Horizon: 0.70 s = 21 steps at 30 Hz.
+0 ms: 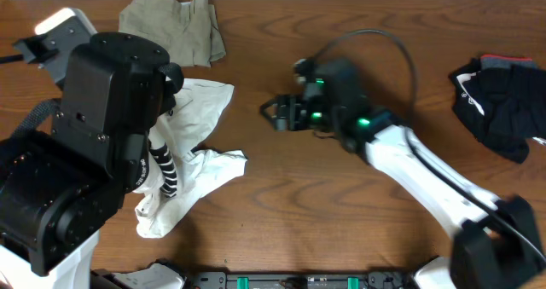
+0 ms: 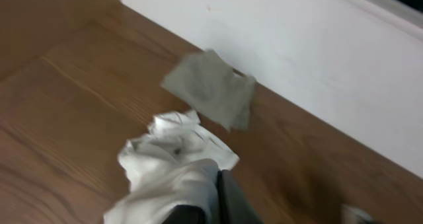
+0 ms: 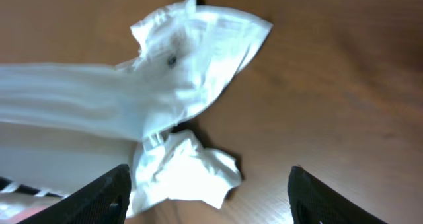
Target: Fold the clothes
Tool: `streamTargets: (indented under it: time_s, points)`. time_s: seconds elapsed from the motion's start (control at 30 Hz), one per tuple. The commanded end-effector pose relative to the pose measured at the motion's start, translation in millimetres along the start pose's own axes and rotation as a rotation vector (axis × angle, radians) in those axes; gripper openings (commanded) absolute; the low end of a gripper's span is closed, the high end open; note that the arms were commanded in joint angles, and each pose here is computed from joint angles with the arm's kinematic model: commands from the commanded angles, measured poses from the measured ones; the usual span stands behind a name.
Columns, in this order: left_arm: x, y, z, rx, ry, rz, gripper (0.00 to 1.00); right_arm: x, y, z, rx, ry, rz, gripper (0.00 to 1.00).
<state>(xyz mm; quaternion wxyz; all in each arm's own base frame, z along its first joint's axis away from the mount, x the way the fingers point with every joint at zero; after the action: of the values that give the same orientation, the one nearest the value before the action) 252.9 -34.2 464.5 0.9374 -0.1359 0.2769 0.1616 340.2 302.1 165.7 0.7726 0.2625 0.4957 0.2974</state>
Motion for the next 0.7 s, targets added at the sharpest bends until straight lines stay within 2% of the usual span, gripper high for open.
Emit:
streamTargets:
  time_s: [0.0, 0.13, 0.47, 0.67]
  points:
    - [-5, -7, -27, 0.085, 0.147, -0.088, 0.06, 17, 21, 9, -0.064, -0.009, -0.064, 0.75]
    - [-13, -24, -42, 0.148, 0.221, -0.202, 0.06, 22, 24, 24, -0.092, -0.034, -0.180, 0.80]
    - [-29, -24, -45, 0.116, 0.216, -0.258, 0.06, 65, 40, 40, -0.043, -0.039, -0.024, 0.75]
    - [-52, -43, -65, 0.159, 0.322, -0.440, 0.06, 88, 36, 37, -0.006, -0.015, 0.023, 0.75]
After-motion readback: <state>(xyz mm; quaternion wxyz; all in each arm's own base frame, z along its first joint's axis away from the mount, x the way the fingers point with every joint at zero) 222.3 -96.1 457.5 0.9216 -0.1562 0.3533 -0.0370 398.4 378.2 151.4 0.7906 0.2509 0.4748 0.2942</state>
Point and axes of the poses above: each gripper's point midway between its finger pads, its own x axis out along the fingers, its own y axis along the line the jaws close on, z = x × y, the point moved 1 cm from there along -x, back along the fingers, and after that the axes turned 7 degrees about x, right-handed, at the moved point
